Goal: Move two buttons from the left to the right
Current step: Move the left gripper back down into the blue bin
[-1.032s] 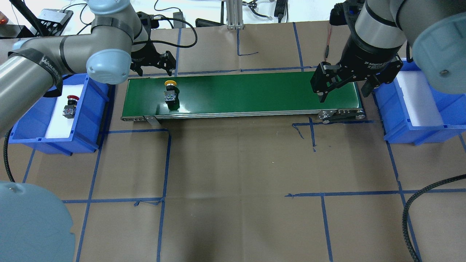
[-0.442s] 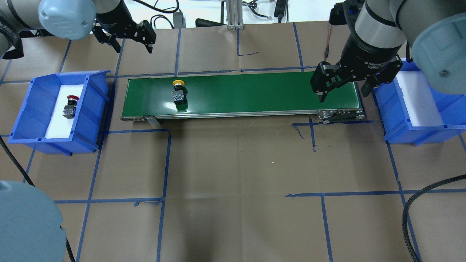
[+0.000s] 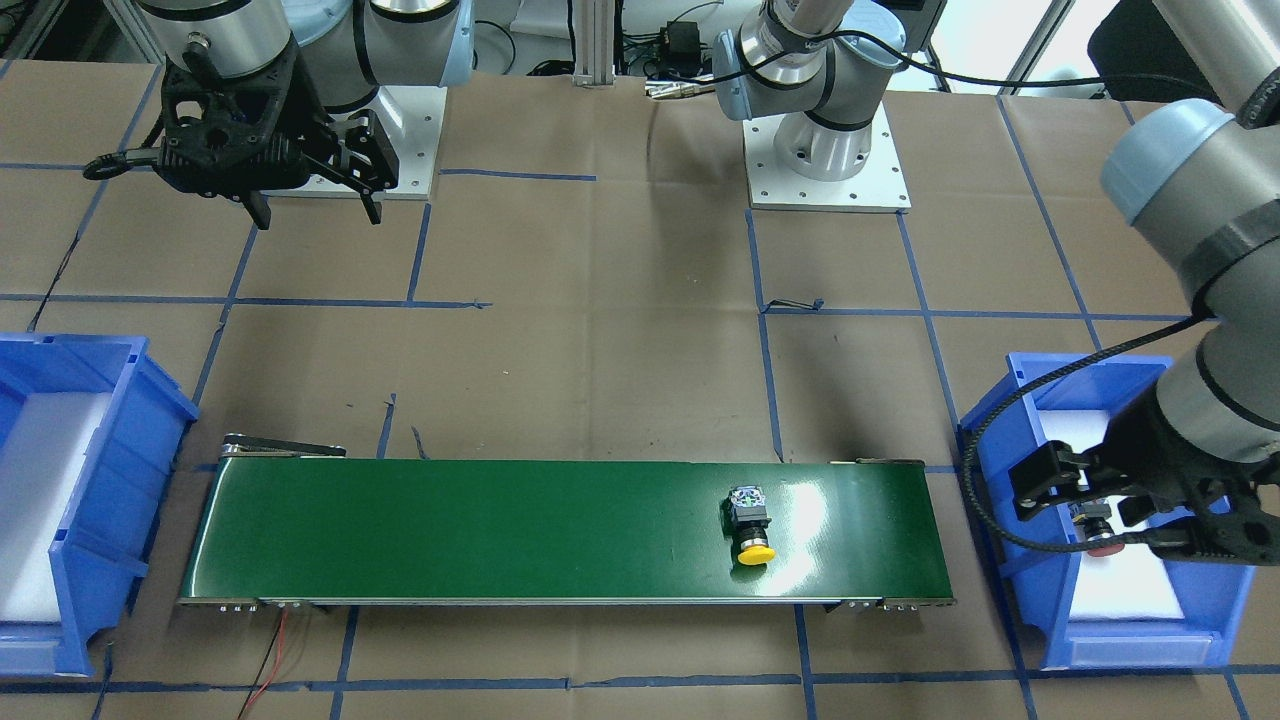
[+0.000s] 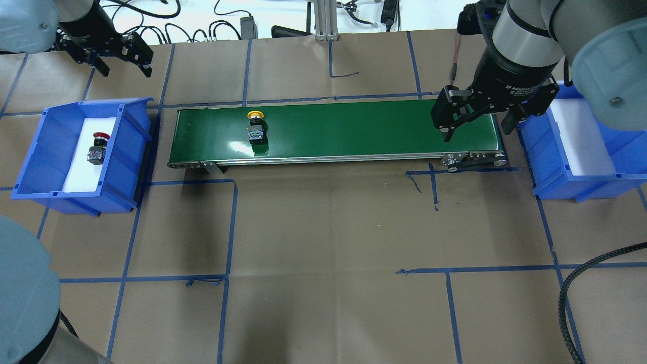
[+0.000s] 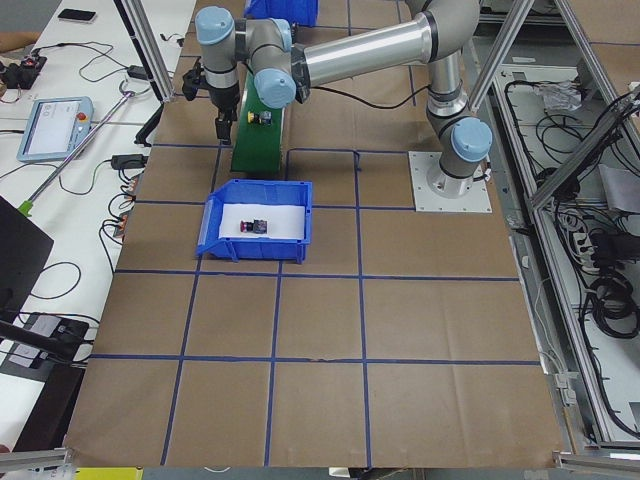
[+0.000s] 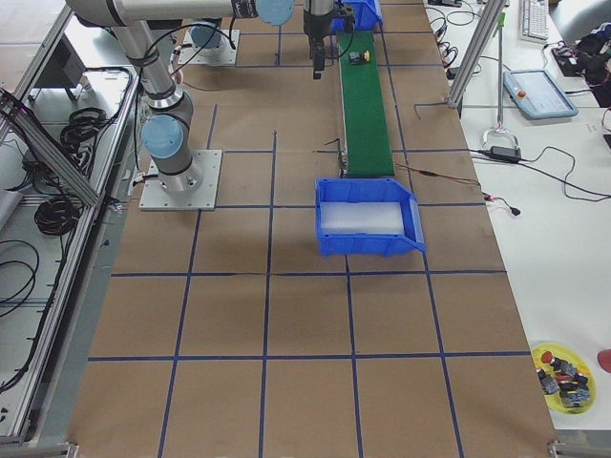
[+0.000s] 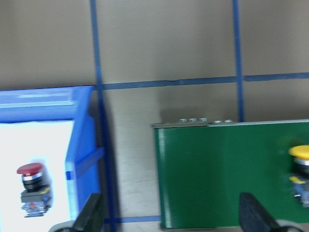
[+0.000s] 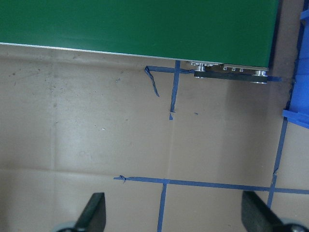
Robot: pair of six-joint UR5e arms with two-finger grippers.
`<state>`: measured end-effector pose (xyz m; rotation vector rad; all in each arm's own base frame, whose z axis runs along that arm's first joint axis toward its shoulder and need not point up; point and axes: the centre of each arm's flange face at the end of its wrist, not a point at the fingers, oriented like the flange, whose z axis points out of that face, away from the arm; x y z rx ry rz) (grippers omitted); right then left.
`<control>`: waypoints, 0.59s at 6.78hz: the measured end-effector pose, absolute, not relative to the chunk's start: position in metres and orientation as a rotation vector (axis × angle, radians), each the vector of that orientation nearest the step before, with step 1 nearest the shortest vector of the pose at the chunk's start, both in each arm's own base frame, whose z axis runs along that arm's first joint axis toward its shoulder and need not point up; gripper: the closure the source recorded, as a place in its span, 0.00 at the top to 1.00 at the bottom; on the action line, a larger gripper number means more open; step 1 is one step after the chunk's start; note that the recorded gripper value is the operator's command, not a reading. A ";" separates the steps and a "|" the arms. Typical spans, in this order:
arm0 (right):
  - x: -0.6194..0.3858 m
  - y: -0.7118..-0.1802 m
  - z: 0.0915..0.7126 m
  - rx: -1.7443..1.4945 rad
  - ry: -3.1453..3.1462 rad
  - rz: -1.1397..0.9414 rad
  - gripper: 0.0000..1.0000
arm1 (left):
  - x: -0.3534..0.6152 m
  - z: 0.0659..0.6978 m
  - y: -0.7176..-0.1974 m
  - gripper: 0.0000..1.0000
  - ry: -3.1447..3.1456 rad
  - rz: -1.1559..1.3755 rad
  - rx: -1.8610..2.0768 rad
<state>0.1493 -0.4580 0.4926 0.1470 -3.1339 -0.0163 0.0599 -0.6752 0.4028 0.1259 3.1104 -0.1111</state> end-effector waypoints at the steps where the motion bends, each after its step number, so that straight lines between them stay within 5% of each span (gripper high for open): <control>1: 0.149 -0.458 0.493 0.147 -3.134 -0.016 1.00 | 0.096 0.400 -0.670 0.99 3.108 -0.098 0.151; 4: 0.149 -0.458 0.492 0.146 -3.134 -0.015 1.00 | 0.178 0.392 -0.655 0.99 3.108 -0.077 0.179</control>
